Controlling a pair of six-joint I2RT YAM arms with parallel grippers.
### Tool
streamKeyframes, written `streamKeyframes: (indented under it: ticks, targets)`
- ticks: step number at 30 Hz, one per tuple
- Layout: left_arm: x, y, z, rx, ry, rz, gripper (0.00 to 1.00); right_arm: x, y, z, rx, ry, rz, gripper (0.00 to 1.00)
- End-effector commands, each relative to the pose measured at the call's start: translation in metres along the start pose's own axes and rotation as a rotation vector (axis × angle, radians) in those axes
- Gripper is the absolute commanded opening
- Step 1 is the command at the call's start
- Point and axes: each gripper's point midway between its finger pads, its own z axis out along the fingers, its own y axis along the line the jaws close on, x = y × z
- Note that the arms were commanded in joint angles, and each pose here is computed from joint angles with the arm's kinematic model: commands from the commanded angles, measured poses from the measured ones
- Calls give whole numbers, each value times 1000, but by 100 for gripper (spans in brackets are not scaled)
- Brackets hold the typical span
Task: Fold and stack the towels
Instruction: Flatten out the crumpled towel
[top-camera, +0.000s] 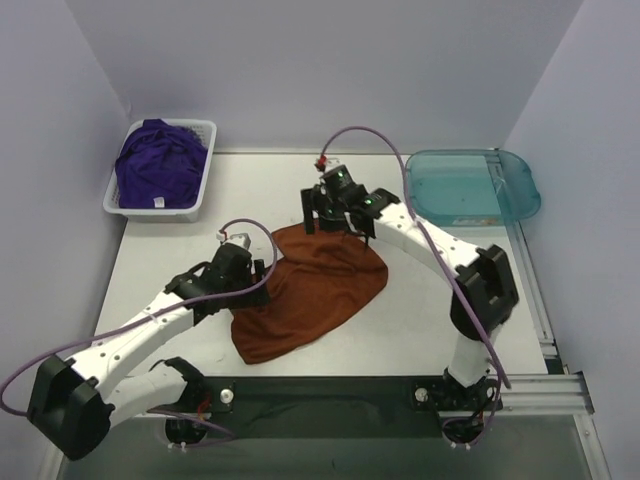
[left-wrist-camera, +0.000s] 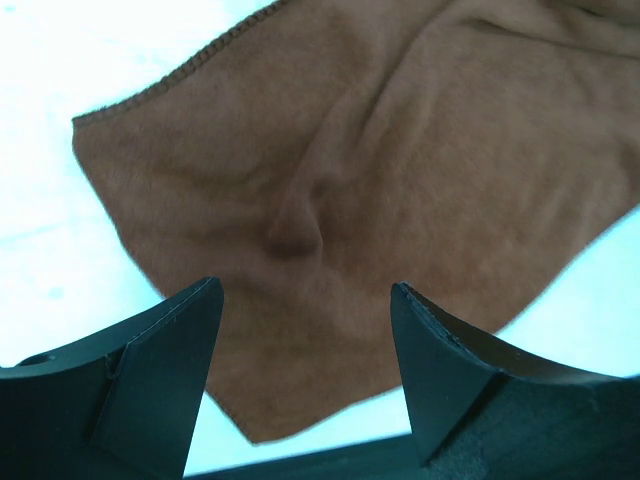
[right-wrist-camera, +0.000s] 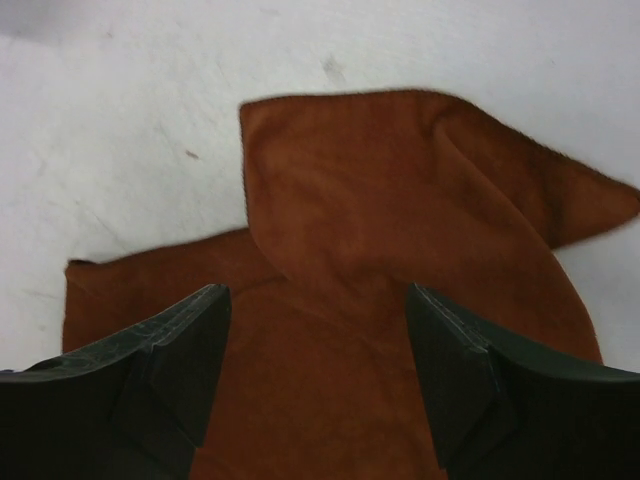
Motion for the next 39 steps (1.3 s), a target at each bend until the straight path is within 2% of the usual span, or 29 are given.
streamKeyframes:
  ticks: [1, 2, 4, 5, 10, 15, 18, 19, 21, 22, 26, 28, 31, 35, 36, 37, 39]
  targets:
    - [-34, -21, 20, 43, -68, -10, 79, 29, -30, -41, 59, 26, -9, 70]
    - [-43, -26, 31, 36, -63, -12, 79, 67, -44, -39, 88, 101, -5, 67]
    - [-51, -31, 44, 40, -38, -16, 79, 88, -47, -48, 70, 127, 24, 65]
    - [-55, -36, 57, 35, -15, -18, 78, 119, -58, -47, 88, 192, 27, 63]
    - [-55, -37, 92, 23, 81, -46, 71, 177, -71, -54, 89, 302, 62, 56]
    - [-19, -31, 102, 20, 200, -84, 65, 215, -81, -56, 76, 406, 86, 50]
    - [22, -21, 97, 28, 309, -113, 65, 232, -95, -58, 83, 463, 170, 47]
    - [45, -18, 91, 40, 377, -145, 64, 239, -110, -61, 107, 478, 216, 45]
    - [66, -28, 73, 121, 426, -161, 63, 240, -120, -66, 108, 477, 269, 45]
    - [89, -24, 65, 115, 469, -187, 62, 245, -127, -69, 121, 484, 289, 45]
    - [117, -50, 24, 247, 485, -197, 62, 241, -157, -83, 163, 446, 400, 45]
    - [127, -58, 11, 272, 486, -191, 61, 231, -162, -89, 169, 408, 381, 45]
    - [120, -63, -4, 302, 458, -168, 63, 203, -158, -97, 140, 331, 321, 45]
    - [76, -68, -11, 275, 312, -105, 72, 149, -153, -101, 102, 195, 243, 45]
    - [51, -69, -10, 249, 230, -102, 74, 141, -154, -98, 104, 182, 230, 45]
    - [41, -63, -7, 221, 197, -84, 74, 120, -153, -97, 98, 139, 212, 45]
    - [7, -43, 7, 139, 120, -139, 75, 107, -157, -84, 109, 132, 191, 44]
